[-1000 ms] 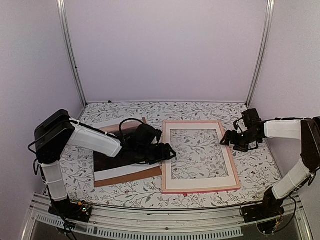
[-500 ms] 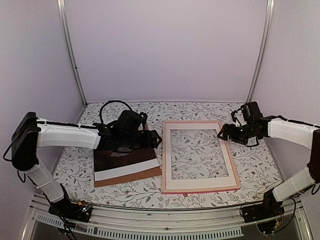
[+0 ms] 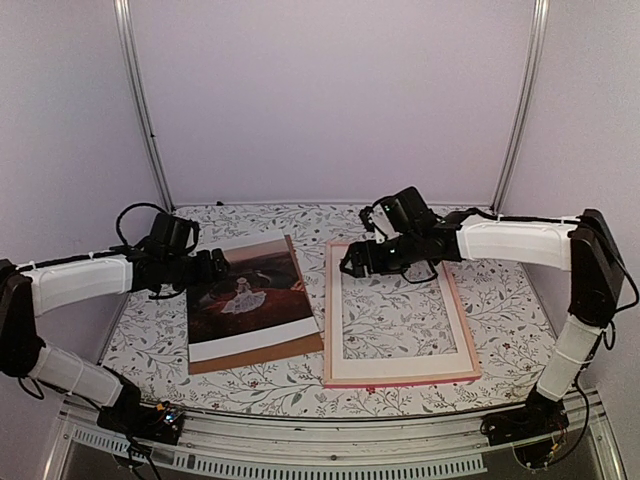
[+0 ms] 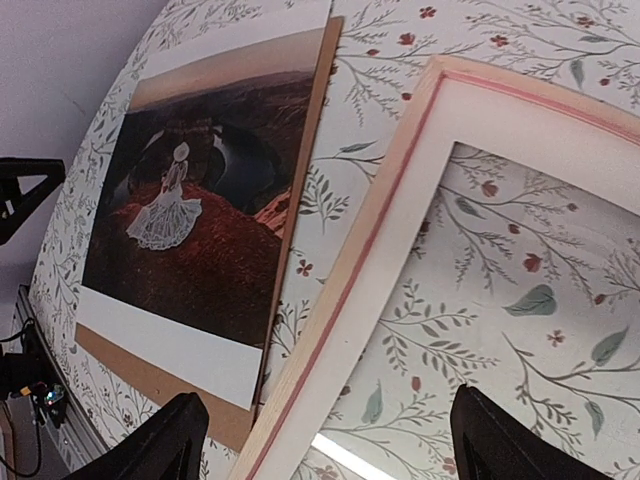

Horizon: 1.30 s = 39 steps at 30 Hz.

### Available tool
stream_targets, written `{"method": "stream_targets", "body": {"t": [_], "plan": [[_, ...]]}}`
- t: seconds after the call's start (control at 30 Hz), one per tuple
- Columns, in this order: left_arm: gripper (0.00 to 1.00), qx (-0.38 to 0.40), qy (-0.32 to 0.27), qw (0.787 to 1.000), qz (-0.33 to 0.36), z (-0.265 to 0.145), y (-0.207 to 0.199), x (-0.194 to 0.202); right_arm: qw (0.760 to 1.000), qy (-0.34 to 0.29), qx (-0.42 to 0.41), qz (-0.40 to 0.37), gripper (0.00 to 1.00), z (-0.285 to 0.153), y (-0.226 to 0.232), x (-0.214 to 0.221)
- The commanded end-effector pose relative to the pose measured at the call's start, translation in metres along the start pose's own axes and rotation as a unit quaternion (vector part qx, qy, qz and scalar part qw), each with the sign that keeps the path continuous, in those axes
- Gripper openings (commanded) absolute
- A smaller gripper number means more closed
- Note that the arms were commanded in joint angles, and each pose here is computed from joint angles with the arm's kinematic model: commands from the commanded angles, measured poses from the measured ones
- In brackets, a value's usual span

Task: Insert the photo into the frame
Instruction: Adjust the frame body at the center of the board.

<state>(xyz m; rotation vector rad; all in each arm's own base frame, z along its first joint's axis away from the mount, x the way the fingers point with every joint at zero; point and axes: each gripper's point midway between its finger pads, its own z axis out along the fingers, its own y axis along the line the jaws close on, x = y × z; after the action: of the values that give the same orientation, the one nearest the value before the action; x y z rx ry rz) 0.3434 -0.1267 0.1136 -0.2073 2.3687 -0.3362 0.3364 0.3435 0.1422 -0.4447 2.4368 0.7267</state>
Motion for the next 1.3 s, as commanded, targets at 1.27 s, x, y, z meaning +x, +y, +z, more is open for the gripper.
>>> {"method": "stream_targets", "body": {"t": [1.27], "plan": [[0.81,-0.062,0.046,0.991,-0.113,0.034,0.112,0.037,0.994,0.11,0.007,-0.021,0.86,0.139,0.049,0.044]]}}
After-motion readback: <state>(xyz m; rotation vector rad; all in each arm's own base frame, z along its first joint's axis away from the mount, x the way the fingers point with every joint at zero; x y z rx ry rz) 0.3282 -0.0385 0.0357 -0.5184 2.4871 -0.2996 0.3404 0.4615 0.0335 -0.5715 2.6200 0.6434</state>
